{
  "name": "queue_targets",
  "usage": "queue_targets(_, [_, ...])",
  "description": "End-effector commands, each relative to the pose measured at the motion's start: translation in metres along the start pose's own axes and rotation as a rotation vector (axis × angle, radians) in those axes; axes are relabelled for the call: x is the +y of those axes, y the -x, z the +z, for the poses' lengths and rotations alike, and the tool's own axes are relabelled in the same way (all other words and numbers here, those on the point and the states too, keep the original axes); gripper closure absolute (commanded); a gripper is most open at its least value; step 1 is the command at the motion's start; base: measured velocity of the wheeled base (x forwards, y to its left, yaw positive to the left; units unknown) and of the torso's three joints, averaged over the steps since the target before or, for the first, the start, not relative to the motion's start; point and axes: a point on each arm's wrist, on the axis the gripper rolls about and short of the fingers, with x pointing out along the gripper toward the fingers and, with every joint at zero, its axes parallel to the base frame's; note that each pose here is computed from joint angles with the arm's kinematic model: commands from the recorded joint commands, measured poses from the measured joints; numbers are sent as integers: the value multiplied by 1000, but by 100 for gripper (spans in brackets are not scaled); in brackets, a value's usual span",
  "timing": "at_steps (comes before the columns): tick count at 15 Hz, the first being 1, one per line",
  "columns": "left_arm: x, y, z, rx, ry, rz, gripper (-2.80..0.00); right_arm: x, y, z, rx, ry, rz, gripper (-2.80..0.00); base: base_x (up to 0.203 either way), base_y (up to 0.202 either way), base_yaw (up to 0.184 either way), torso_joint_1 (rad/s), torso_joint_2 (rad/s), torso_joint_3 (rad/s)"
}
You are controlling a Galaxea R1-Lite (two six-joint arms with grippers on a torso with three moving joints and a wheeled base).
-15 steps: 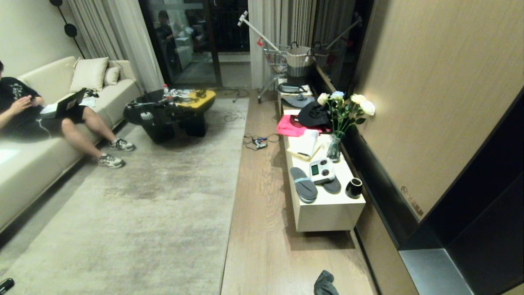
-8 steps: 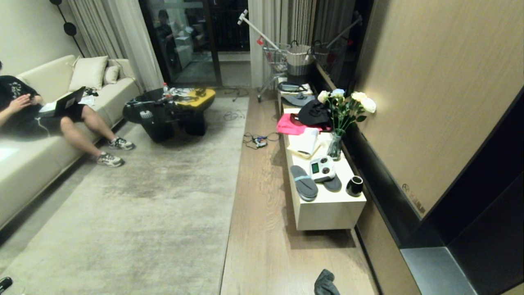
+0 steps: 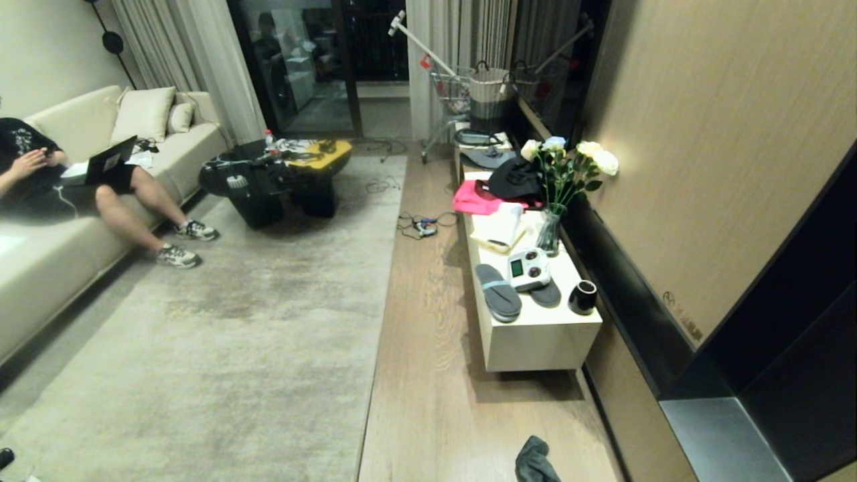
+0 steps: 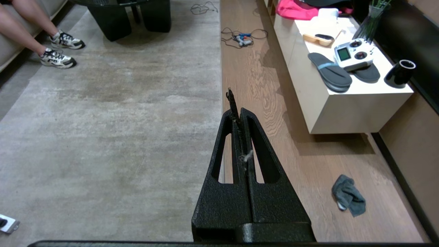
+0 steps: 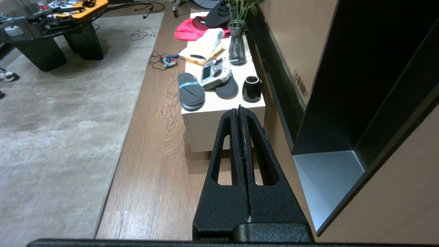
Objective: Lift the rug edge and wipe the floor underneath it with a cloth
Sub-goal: Pick up the rag
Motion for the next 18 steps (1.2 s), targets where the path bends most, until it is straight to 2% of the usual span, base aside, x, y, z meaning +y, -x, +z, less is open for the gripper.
queue_targets(1, [0, 0, 0, 1, 1, 0, 0, 0, 0, 0, 0, 0, 0, 0, 0, 0, 0, -139, 339, 203])
queue_targets(11, [0, 0, 0, 1, 1, -1, 0, 0, 0, 0, 1, 0, 2, 0, 0, 0, 0, -136, 346, 210])
queue_targets(18, [0, 0, 0, 1, 0, 0, 0, 0, 0, 0, 1, 0, 1, 0, 0, 0, 0, -184, 527, 342])
